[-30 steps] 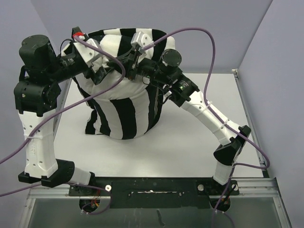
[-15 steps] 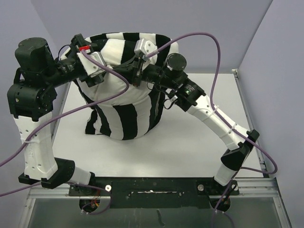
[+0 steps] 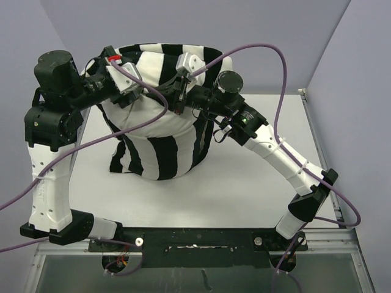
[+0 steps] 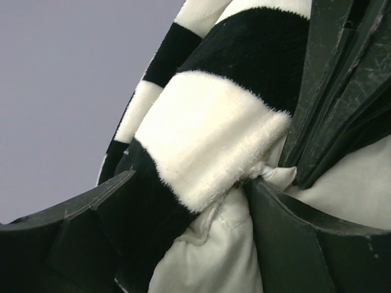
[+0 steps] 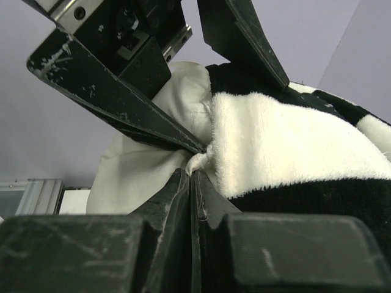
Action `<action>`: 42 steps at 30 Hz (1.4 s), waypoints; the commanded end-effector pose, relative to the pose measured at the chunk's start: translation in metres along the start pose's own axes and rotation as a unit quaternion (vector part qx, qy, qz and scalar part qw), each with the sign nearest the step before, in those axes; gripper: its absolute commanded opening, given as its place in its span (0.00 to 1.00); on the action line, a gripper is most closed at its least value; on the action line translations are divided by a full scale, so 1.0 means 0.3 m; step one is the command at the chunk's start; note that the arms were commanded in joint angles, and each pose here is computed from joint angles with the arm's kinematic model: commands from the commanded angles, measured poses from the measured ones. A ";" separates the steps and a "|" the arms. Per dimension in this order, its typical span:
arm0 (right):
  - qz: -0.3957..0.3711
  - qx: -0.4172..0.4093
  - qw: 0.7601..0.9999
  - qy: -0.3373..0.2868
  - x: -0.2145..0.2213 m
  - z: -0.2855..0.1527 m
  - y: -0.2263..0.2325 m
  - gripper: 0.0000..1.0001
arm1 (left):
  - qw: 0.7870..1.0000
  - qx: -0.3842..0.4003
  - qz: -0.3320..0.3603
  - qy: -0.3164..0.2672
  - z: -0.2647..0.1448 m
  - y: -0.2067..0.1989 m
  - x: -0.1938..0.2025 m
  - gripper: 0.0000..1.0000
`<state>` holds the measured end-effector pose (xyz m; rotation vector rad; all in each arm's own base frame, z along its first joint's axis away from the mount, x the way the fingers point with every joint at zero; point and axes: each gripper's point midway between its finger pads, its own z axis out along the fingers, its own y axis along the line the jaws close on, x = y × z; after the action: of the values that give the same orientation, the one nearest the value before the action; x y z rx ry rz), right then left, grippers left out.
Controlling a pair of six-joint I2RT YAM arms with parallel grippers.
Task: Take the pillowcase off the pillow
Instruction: Remove the pillow from the pillowcase.
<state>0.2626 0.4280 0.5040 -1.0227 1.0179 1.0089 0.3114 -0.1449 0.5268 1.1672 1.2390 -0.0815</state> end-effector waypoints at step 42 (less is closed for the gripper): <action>-0.098 0.219 0.969 0.055 0.071 -0.127 0.011 0.73 | 0.961 0.084 -0.261 -0.029 0.078 -0.203 -0.106 0.00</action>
<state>0.2289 0.3977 0.4810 -0.7691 1.1029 0.7146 0.2979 -0.1985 0.5169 0.9370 1.4284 -0.5002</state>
